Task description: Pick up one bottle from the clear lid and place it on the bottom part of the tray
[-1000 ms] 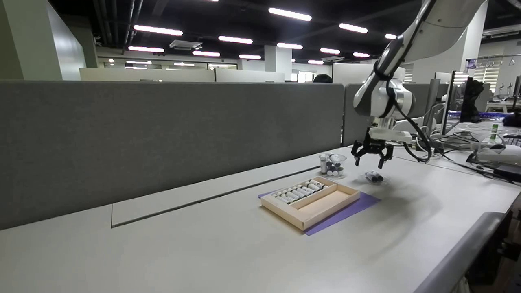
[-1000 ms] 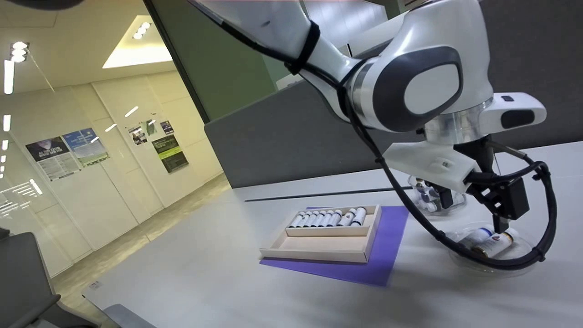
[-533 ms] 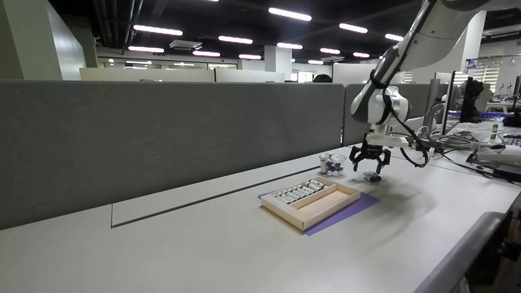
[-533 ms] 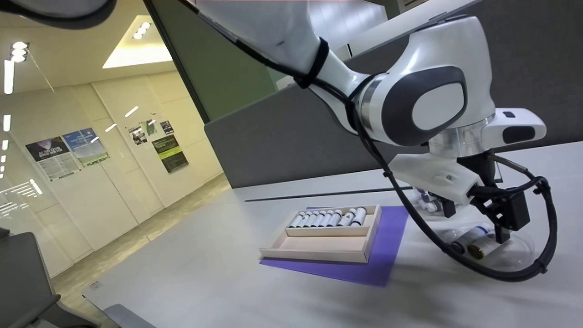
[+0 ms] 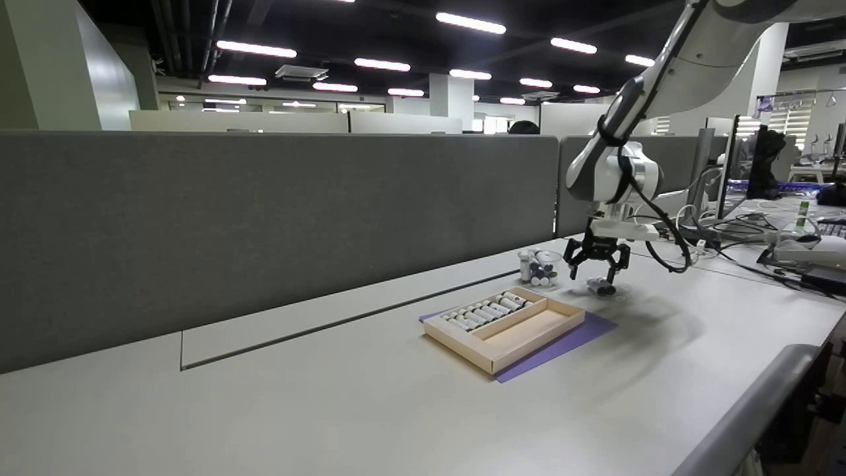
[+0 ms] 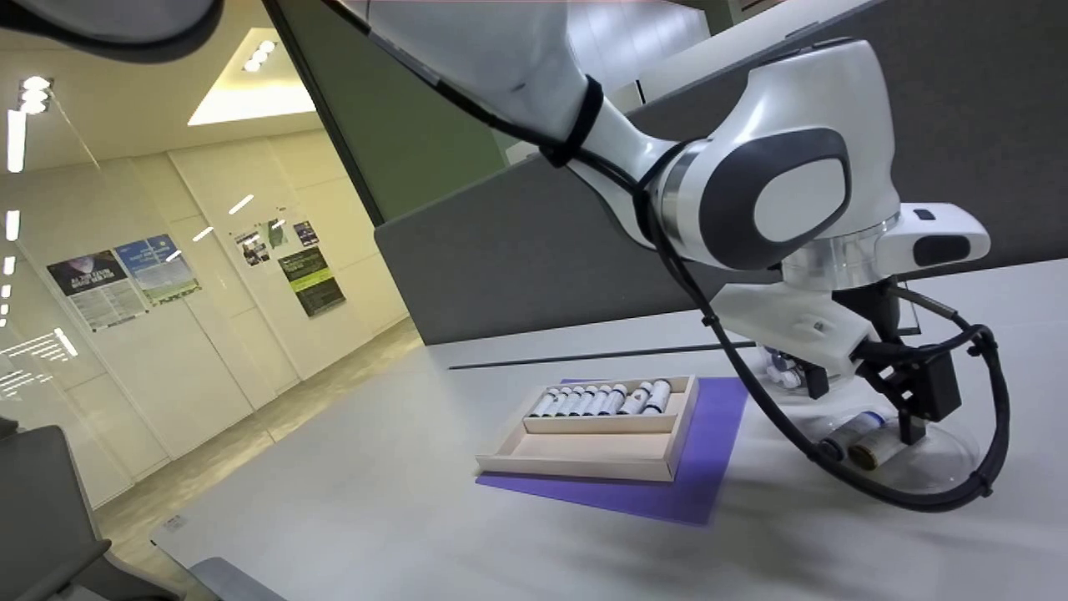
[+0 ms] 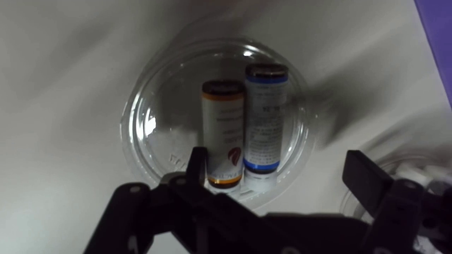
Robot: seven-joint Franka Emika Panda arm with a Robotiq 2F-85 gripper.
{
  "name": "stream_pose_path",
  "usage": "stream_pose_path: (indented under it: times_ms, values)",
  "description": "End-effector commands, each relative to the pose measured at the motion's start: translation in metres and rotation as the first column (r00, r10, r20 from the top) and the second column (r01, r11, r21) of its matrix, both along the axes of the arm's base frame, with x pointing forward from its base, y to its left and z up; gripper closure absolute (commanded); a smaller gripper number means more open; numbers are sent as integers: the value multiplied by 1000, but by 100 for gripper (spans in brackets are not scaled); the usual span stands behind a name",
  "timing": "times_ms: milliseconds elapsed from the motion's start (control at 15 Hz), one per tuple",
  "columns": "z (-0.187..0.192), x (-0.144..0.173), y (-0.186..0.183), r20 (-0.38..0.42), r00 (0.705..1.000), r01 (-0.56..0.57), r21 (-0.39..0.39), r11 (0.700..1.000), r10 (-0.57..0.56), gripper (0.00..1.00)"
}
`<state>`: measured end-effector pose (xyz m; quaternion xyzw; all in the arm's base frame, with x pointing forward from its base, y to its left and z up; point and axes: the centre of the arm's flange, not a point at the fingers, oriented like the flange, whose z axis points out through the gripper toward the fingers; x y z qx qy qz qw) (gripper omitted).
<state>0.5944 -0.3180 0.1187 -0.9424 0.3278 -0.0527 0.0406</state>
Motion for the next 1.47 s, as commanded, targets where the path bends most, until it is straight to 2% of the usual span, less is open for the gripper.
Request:
stream_pose_path:
  times_ms: [0,933,1400]
  values:
    - [16,10,3,5,1000,7,8,1000,-7,0]
    - [2,25,36,4,999,-50,13,999,49,0]
    - [23,32,49,-2,997,-75,7,997,75,0]
